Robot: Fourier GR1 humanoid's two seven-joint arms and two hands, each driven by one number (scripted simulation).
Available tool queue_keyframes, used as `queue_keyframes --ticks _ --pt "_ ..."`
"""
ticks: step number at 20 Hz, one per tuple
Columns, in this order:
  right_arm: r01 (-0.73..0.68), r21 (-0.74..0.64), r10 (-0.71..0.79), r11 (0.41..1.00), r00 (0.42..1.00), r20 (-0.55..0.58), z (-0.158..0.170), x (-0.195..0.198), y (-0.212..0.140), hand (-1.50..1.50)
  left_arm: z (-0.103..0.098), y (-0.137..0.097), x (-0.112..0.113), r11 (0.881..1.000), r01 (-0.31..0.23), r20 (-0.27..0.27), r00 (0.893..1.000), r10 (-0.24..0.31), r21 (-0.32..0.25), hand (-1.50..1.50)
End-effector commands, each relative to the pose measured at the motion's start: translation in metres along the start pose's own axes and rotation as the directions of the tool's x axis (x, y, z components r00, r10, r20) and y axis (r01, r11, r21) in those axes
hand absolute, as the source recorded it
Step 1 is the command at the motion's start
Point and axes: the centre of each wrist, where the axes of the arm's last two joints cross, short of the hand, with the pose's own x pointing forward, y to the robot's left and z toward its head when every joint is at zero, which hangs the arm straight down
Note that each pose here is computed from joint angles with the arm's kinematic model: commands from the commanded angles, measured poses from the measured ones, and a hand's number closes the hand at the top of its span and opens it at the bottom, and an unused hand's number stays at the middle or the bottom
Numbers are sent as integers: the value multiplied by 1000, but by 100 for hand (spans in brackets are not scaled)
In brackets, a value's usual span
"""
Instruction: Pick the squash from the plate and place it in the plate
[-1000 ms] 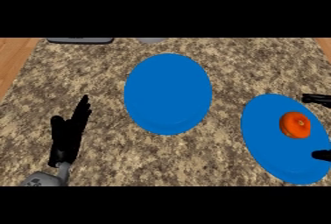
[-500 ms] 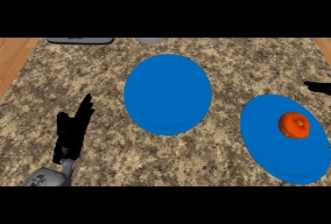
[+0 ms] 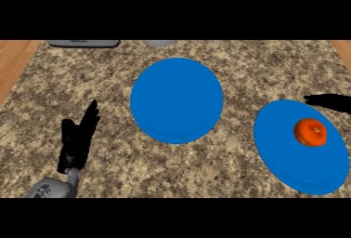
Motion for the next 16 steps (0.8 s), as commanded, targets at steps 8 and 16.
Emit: queue_keyframes --ticks 8,16 --pt "36 126 -41 991 998 39 -36 -13 -3 -150 6 12 5 1000 9 3 1000 -9 0 0" --pt "34 145 -42 989 998 54 -40 -21 24 -150 1 -10 -10 1000 3 -7 1000 -3 6 0"
